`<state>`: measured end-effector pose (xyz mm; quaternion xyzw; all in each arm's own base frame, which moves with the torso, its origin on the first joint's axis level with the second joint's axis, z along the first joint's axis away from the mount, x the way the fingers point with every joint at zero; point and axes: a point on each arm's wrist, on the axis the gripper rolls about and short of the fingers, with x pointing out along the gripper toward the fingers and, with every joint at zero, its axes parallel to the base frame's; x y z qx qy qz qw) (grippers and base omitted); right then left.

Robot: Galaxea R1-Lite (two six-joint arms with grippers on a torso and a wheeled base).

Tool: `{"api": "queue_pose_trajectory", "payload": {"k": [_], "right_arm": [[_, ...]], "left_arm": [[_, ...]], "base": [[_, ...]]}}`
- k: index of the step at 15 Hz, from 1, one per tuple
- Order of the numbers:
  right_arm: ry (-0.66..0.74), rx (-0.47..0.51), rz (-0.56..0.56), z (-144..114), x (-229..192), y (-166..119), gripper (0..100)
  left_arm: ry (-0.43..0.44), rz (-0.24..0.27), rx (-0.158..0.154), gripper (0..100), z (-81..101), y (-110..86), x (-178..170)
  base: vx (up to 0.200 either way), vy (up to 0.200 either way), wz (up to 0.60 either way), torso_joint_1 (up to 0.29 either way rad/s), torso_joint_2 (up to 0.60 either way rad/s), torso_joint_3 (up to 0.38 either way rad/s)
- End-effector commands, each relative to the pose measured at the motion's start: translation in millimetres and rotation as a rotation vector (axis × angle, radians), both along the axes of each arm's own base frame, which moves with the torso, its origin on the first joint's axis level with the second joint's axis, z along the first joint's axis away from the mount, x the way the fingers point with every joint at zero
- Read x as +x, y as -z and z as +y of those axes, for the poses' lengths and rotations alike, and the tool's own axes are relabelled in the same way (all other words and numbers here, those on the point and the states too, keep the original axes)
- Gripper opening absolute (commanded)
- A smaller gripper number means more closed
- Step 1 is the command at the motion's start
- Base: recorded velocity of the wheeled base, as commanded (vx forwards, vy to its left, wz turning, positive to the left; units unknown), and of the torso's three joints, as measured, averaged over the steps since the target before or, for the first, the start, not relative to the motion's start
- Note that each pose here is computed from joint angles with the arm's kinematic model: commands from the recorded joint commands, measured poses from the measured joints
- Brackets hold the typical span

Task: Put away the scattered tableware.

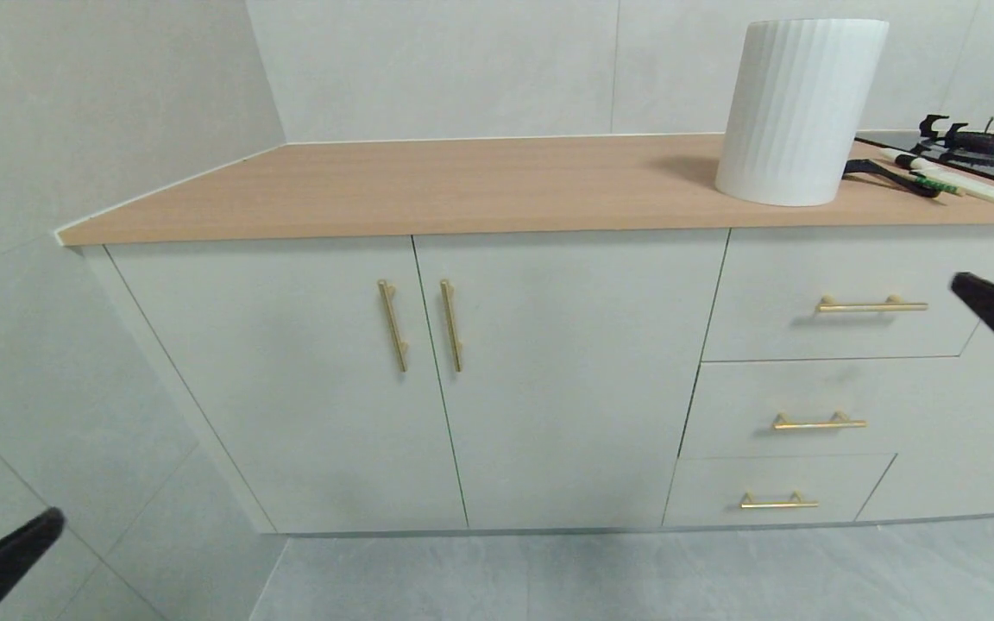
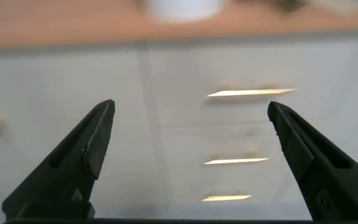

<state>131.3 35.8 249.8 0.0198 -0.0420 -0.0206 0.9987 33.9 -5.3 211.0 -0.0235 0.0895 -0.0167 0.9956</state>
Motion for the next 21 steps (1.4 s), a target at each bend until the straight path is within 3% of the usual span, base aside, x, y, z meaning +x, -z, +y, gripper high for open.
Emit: {"api": "queue_pose_trajectory", "payload": {"k": [1, 4, 7, 10, 12, 13, 16, 19, 21], "right_arm": [[0.117, -0.044, -0.196, -33.6, -85.7, 2.2, 100], [0.234, -0.1, -0.282, -46.4, -150.0, 16.1, 100], [0.297, -0.131, -0.334, -48.1, -191.3, 37.4, 100], [0.293, -0.17, -0.346, -41.1, -211.6, 59.7, 100], [0.277, -0.158, -0.335, -41.3, -209.4, 66.2, 100], [0.258, -0.142, -0.303, -41.1, -202.7, 74.4, 100], [0.056, -0.09, -0.171, -37.5, -177.2, 113.1, 100], [-0.072, -0.098, 0.011, -34.9, -155.9, 163.0, 100], [-0.1, -0.072, 0.098, -34.4, -153.9, 174.6, 100]], "left_arm": [[-0.115, -0.194, 0.032, 100, 15.8, 8.2, -46.4], [-0.187, -0.303, 0.085, 100, 20.0, 23.5, -73.4], [-0.235, -0.393, 0.097, 100, 20.8, 30.0, -91.7], [-0.299, -0.426, 0.093, 100, 18.8, 33.4, -87.6], [-0.362, -0.443, 0.138, 100, 14.0, 49.0, -89.9], [-0.35, -0.446, 0.145, 100, 12.8, 58.2, -90.2], [-0.32, -0.375, 0.159, 100, 11.9, 82.6, -76.8], [-0.206, -0.314, 0.168, 100, 9.5, 115.9, -60.2], [-0.148, -0.268, 0.16, 100, 8.3, 125.7, -57.3]], "base": [[0.0, 0.0, 0.0, 0.0, 0.0, 0.0], [0.0, 0.0, 0.0, 0.0, 0.0, 0.0], [0.0, 0.0, 0.0, 0.0, 0.0, 0.0], [0.0, 0.0, 0.0, 0.0, 0.0, 0.0], [0.0, 0.0, 0.0, 0.0, 0.0, 0.0], [0.0, 0.0, 0.0, 0.0, 0.0, 0.0], [0.0, 0.0, 0.0, 0.0, 0.0, 0.0], [0.0, 0.0, 0.0, 0.0, 0.0, 0.0], [0.0, 0.0, 0.0, 0.0, 0.0, 0.0]]}}
